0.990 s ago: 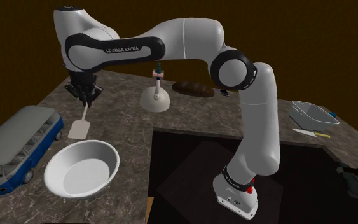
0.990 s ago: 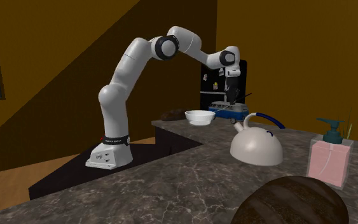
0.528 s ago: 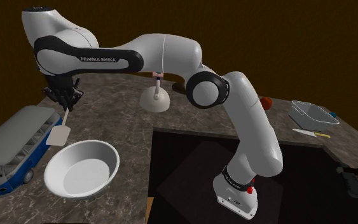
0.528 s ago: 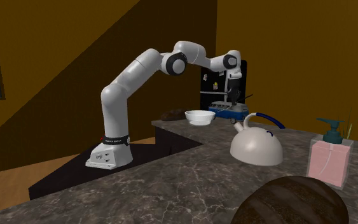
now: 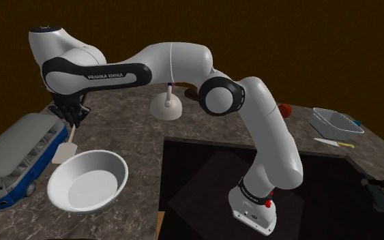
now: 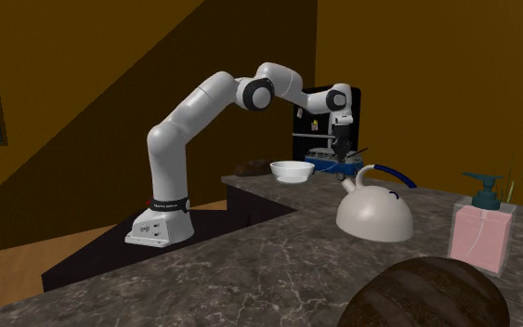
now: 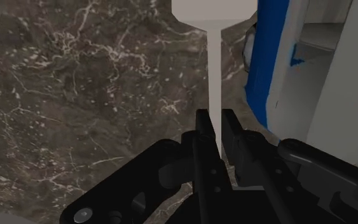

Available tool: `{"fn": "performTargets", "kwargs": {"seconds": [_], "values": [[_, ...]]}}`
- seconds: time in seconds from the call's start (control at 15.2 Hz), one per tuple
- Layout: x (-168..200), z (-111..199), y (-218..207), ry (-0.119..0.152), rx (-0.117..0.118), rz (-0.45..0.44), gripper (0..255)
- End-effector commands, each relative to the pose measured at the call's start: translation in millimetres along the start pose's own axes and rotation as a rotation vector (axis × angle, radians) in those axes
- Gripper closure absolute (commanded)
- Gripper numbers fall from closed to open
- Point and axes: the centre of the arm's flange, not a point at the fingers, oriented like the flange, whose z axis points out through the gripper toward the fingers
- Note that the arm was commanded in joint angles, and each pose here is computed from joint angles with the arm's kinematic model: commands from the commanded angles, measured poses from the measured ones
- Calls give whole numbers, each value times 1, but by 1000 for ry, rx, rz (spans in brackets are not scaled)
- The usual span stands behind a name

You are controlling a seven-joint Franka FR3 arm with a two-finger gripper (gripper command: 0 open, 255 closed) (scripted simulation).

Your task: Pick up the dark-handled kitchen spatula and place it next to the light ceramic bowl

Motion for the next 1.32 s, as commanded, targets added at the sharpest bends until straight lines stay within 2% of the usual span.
{"fn": "performTargets", "kwargs": {"seconds": [0.0,0.99,1.25], "values": [[-1,10,0,0,1,0,255],[-6,89,0,0,1,0,255],[-6,89,0,0,1,0,255]]}}
